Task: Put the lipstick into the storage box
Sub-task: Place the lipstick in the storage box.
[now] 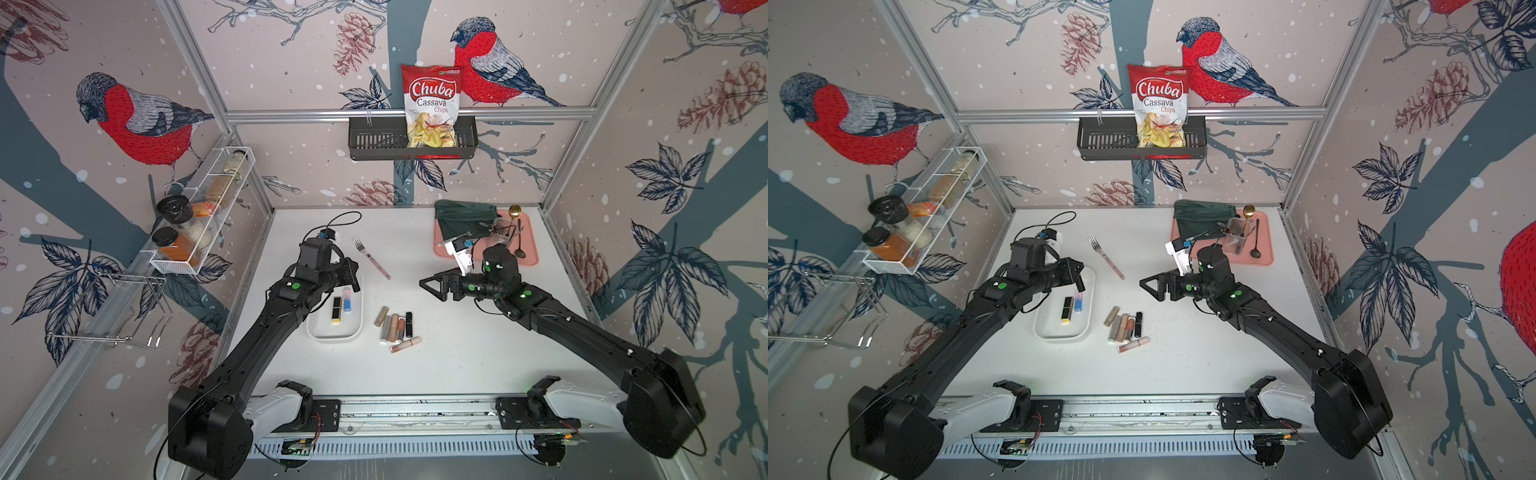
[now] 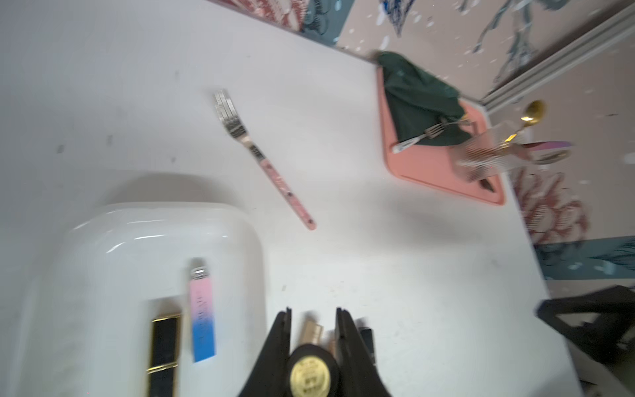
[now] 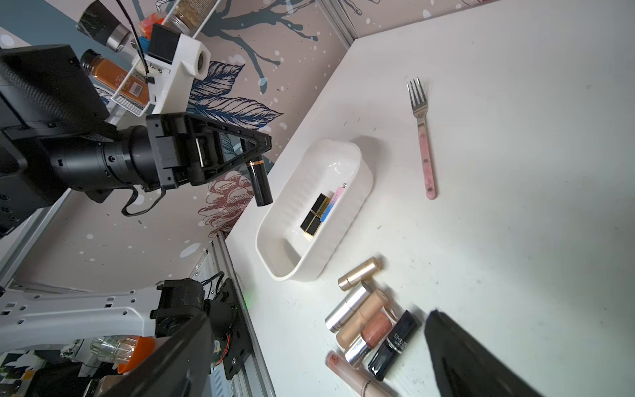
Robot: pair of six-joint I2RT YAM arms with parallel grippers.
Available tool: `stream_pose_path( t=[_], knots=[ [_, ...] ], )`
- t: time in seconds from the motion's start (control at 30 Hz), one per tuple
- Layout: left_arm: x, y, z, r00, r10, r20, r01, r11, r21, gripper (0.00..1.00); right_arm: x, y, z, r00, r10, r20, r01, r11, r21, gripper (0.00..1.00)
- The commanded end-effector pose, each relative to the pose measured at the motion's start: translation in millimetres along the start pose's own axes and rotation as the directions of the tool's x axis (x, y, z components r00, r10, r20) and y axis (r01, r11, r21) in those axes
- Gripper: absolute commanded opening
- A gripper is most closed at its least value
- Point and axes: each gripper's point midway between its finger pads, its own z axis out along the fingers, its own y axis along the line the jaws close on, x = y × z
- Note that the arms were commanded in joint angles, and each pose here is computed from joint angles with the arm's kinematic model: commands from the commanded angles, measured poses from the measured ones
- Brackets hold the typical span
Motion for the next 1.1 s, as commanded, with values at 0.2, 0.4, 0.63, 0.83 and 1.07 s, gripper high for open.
stream_pose_path(
  t=[0.2,0.4,0.63,0.83,1.07],
  knots=[
    [42,87,21,0.977,0.087,-0.196,-0.154,0.921,-0.358,0.0,7,-5,-1,1.0,0.007,0.011,-0.007,1.0,0.017,1.0],
    [58,107,36,0.963,0.065,-0.262,-0.173,0.895,-0.412,0.0,17,-8,-1,1.0,0.017,-0.006,-0.017,0.999,0.027,1.0],
    [71,115,52,0.946,0.049,-0.32,-0.185,0.892,-0.413,0.0,21,-11,-5,1.0,0.016,-0.003,-0.016,0.999,0.046,1.0],
    [78,119,57,0.938,0.034,-0.344,-0.182,0.894,-0.409,0.07,26,-13,-5,1.0,0.025,-0.008,-0.025,0.998,0.051,1.0],
    [83,118,61,0.933,0.03,-0.36,-0.18,0.903,-0.391,0.16,27,-13,-3,1.0,0.028,-0.013,-0.027,0.998,0.06,1.0]
  ],
)
